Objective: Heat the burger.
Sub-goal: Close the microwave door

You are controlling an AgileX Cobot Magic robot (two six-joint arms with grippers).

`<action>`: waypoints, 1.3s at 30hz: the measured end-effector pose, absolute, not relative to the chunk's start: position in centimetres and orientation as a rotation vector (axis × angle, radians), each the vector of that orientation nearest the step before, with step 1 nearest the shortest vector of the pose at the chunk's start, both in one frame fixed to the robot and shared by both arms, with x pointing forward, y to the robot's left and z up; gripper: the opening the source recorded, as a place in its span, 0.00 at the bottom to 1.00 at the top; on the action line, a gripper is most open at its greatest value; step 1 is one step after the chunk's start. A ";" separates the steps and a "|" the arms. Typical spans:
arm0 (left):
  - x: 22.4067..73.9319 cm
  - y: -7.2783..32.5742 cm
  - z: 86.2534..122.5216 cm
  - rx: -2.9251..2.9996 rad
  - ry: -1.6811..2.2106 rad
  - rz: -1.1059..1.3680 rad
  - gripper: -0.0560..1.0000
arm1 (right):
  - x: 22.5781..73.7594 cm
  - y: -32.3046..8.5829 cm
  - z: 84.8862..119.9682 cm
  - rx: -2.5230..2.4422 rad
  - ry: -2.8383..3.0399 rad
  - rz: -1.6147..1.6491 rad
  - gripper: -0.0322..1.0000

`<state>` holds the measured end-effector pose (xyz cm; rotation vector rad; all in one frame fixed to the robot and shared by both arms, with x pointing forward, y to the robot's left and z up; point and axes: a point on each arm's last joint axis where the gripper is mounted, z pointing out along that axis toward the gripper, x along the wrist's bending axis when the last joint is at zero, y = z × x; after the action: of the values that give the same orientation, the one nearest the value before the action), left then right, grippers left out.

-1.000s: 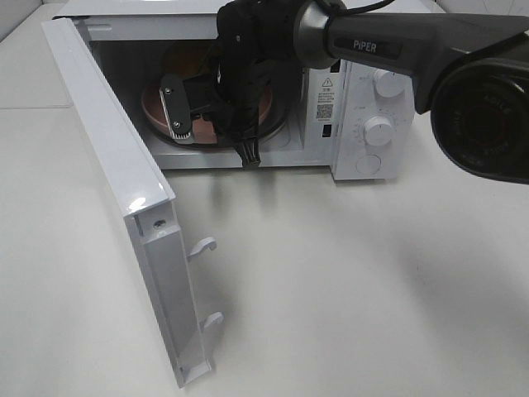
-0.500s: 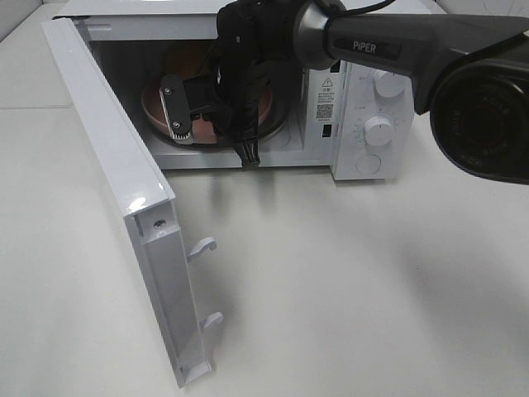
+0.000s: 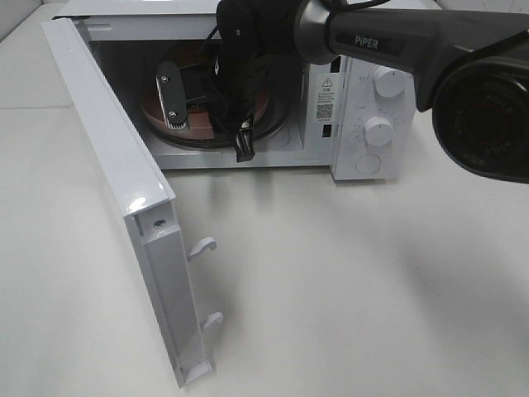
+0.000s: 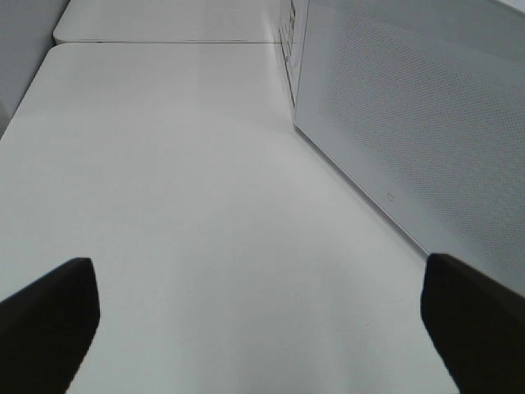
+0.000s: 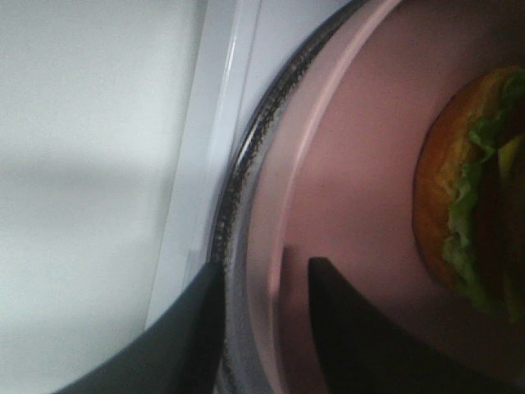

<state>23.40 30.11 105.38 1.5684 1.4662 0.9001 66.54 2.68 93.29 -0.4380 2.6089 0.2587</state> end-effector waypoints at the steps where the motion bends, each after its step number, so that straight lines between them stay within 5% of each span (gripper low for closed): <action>1: 23.4 30.1 105.4 1.568 1.466 0.900 0.99 | 66.5 2.6 93.2 -0.428 2.621 0.256 0.47; 7: 23.4 30.1 105.4 1.568 1.466 0.900 0.99 | 66.3 2.5 93.4 -0.408 2.641 0.251 0.69; 39: 23.4 30.1 105.4 1.568 1.466 0.900 0.99 | 64.5 1.3 95.6 -0.366 2.818 0.176 0.73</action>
<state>23.40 30.11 105.38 1.5684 1.4662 0.9001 64.49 1.28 95.63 -0.3663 2.8180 0.1763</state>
